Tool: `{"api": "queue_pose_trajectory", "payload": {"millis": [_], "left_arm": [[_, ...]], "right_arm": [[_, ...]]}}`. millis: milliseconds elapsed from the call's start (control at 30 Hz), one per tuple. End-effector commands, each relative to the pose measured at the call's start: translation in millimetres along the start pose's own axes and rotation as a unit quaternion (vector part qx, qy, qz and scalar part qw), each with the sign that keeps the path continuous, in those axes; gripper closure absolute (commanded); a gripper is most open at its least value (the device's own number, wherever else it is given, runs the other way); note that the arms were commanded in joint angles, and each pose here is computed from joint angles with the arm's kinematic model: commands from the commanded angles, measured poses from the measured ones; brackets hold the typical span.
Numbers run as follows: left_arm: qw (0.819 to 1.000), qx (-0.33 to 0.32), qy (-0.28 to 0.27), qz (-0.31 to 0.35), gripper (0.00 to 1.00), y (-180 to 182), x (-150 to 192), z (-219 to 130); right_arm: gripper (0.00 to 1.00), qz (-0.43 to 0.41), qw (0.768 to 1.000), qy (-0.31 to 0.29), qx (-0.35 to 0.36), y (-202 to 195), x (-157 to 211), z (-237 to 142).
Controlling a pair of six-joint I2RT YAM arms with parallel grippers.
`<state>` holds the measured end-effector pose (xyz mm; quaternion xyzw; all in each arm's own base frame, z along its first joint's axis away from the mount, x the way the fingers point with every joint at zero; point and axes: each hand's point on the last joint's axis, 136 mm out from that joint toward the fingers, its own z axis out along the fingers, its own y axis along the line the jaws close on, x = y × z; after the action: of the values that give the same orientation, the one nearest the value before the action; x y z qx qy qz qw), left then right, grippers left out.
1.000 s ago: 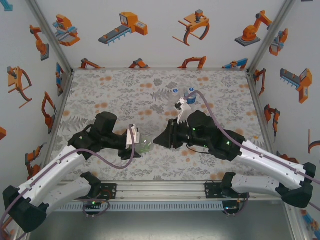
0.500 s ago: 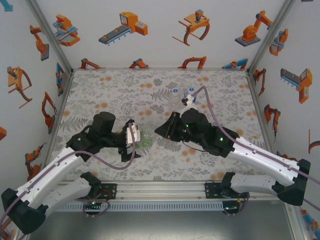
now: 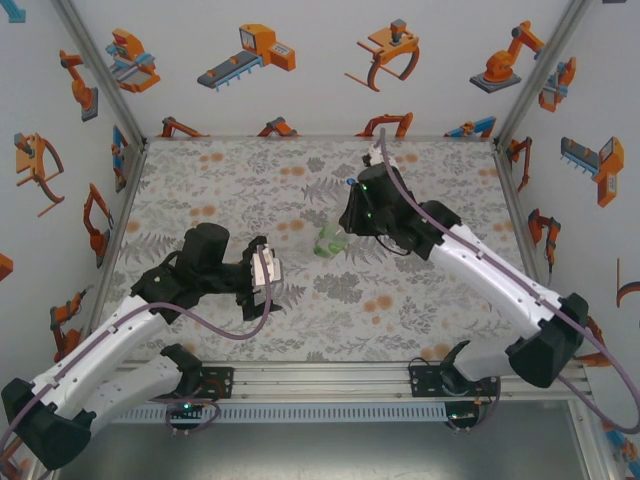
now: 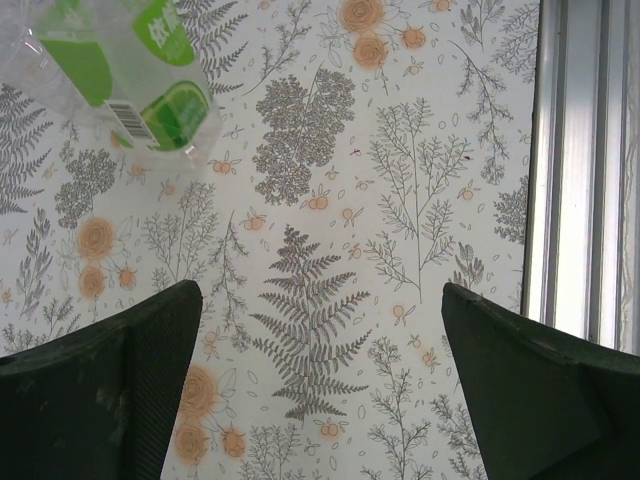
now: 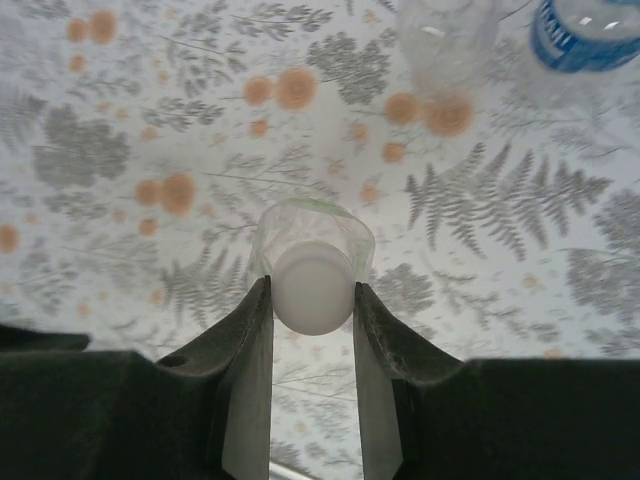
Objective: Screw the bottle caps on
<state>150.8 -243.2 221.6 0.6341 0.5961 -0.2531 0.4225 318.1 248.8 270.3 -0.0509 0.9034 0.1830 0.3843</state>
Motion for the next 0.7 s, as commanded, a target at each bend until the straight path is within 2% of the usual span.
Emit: {"api": "queue_pose_trajectory", "payload": {"millis": [0, 267, 467, 667], "left_arm": [[1.0, -0.013, -0.016, 0.008, 0.03, 6.3, -13.3, -6.7], [1.0, -0.01, -0.013, 0.004, 0.03, 6.9, -11.2, -4.6], [1.0, -0.01, -0.01, 0.001, 0.03, 7.9, -9.7, -3.5], [1.0, -0.01, -0.009, 0.0, 0.03, 8.2, -8.9, -2.9]], "right_arm": [[1.0, -0.093, 0.994, 0.007, 0.054, -20.6, -14.1, 7.6], [1.0, -0.129, 0.985, 0.017, 0.117, -61.5, -39.1, 47.7], [1.0, -0.117, 0.986, -0.005, 0.115, -74.0, -46.0, 75.2], [1.0, -0.109, 0.987, 0.002, 0.115, -82.9, -37.3, 90.6]]}}
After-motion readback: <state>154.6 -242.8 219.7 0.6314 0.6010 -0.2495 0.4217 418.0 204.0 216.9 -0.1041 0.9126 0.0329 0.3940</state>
